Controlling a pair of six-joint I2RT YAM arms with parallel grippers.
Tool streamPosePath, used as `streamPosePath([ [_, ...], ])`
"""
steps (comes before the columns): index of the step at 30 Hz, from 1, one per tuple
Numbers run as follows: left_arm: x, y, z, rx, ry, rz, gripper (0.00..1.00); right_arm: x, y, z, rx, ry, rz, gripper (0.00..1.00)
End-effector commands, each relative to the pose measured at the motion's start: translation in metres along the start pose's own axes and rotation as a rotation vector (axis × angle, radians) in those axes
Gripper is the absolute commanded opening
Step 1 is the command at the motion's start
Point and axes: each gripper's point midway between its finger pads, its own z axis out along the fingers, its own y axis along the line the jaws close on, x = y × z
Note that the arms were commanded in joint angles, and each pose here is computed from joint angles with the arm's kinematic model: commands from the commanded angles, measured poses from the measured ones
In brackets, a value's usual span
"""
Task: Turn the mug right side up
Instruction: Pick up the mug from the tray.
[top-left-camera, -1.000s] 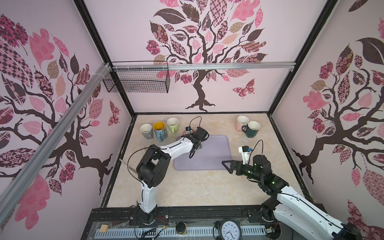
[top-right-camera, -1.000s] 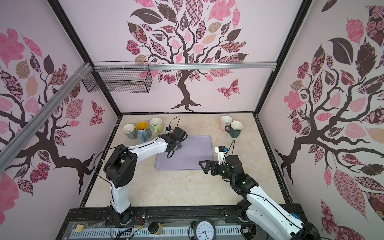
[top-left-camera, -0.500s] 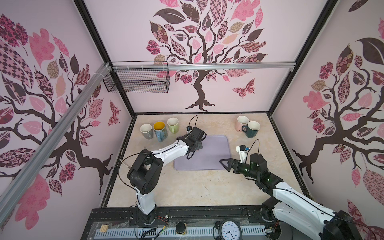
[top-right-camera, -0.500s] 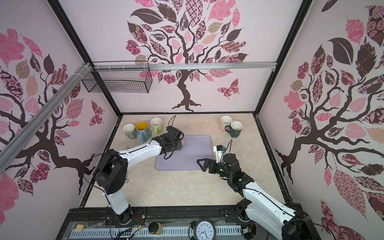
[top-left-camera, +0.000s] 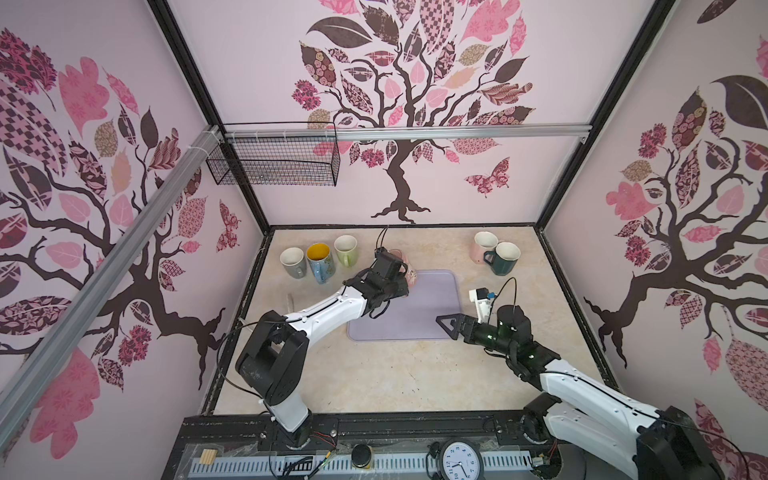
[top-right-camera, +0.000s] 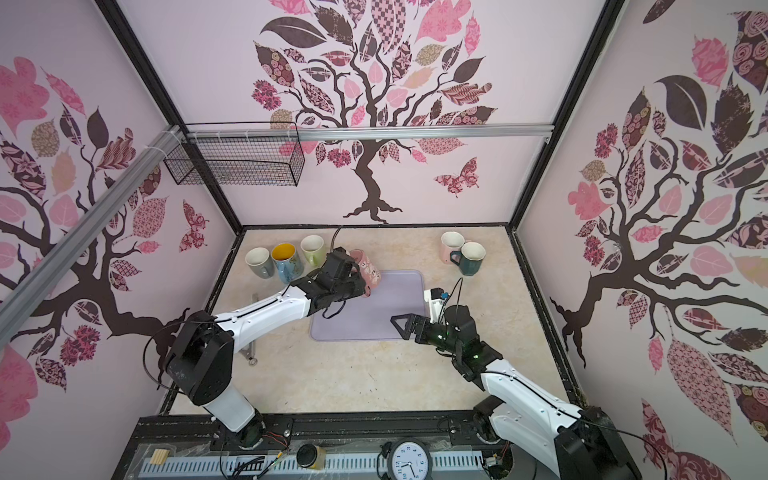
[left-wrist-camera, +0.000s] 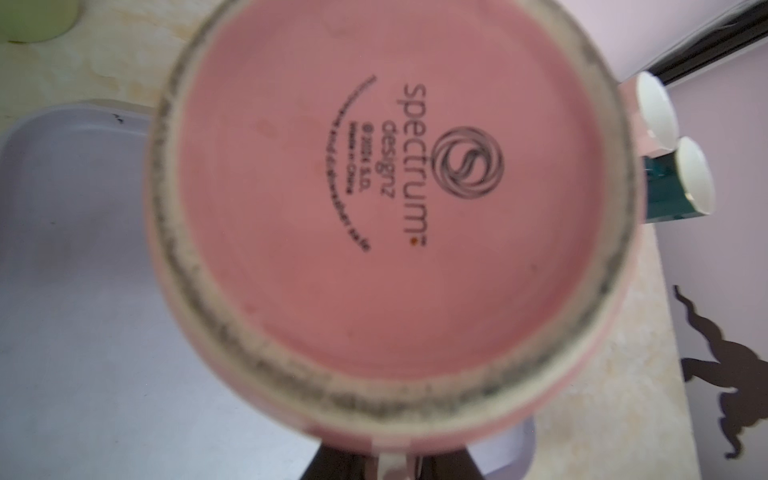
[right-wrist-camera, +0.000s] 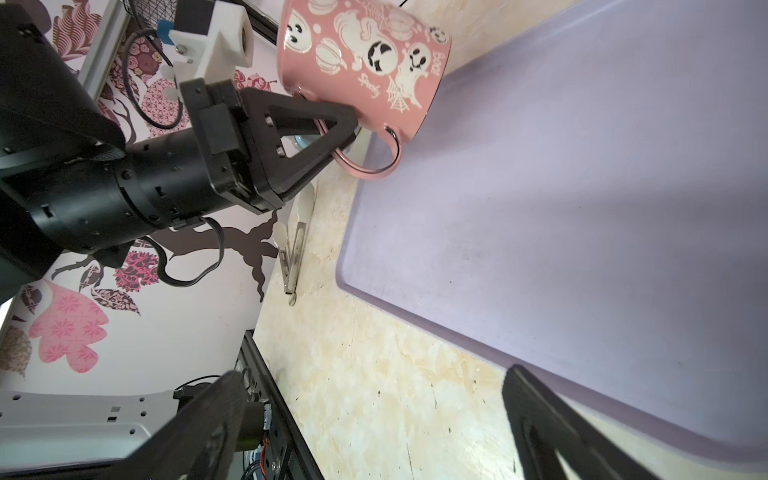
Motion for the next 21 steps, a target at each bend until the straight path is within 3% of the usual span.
streamPosePath([
  [1, -0.032, -0.044, -0.030, 0.211, -0.108, -0.039, 0.00, -0.010, 0.020, 0.003, -0.073, -0.011, -0.023, 0.99],
  [10, -0.031, -0.073, -0.069, 0.387, -0.082, -0.061, 0.00, -0.019, 0.040, 0.005, -0.162, -0.026, -0.056, 0.99],
  [21, -0.027, -0.075, -0.087, 0.441, -0.083, -0.077, 0.00, -0.026, 0.041, 0.010, -0.155, -0.037, -0.044, 0.99],
])
